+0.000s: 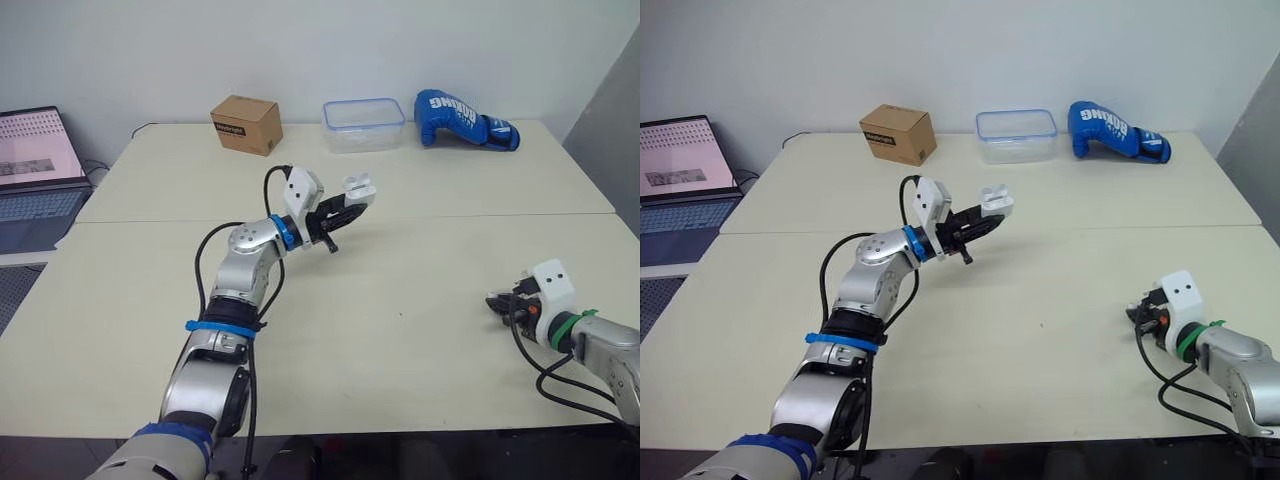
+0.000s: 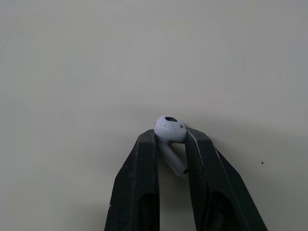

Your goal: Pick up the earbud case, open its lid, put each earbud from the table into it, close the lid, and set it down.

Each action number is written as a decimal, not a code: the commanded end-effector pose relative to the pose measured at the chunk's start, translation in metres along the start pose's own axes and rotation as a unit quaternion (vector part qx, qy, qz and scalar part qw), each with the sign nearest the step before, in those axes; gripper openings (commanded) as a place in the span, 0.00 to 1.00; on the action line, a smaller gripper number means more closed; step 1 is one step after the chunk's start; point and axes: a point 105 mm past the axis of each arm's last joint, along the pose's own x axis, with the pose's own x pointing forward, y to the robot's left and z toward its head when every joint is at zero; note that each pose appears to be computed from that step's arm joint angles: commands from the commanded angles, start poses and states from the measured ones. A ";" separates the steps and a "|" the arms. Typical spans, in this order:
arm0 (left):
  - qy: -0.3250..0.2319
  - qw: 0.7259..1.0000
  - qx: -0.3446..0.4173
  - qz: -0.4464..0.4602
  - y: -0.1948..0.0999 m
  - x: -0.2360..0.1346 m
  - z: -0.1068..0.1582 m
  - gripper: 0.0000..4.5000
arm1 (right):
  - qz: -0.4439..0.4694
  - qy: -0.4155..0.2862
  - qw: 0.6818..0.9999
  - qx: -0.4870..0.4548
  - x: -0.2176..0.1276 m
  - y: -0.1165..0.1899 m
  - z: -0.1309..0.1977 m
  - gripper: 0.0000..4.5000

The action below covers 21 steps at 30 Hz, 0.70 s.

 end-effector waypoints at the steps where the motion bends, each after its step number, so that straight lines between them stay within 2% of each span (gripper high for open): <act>1: -0.024 1.000 0.015 0.008 0.000 -0.001 0.012 0.16 | 0.041 0.091 0.988 -0.117 -0.028 -0.007 -0.014 0.09; 3: -0.023 1.000 0.011 0.012 -0.001 -0.003 0.009 0.16 | 0.080 0.169 0.959 -0.215 -0.049 -0.015 -0.028 0.09; 5: -0.023 1.000 0.008 0.015 -0.002 -0.005 0.007 0.16 | 0.106 0.225 0.930 -0.271 -0.065 -0.027 -0.039 0.09; 11: -0.023 0.999 0.001 0.022 -0.007 -0.007 0.004 0.16 | 0.156 0.363 0.853 -0.341 -0.101 -0.060 -0.078 0.09; 14: -0.022 0.999 -0.003 0.028 -0.007 -0.010 0.002 0.16 | 0.151 0.380 0.845 -0.344 -0.106 -0.073 -0.086 0.09; 20: -0.015 0.999 -0.012 0.038 -0.010 -0.016 -0.003 0.16 | 0.166 0.389 0.842 -0.336 -0.107 -0.073 -0.096 0.53; 21: -0.014 0.999 -0.015 0.039 -0.011 -0.017 -0.004 0.16 | 0.173 0.387 0.840 -0.338 -0.105 -0.071 -0.096 0.53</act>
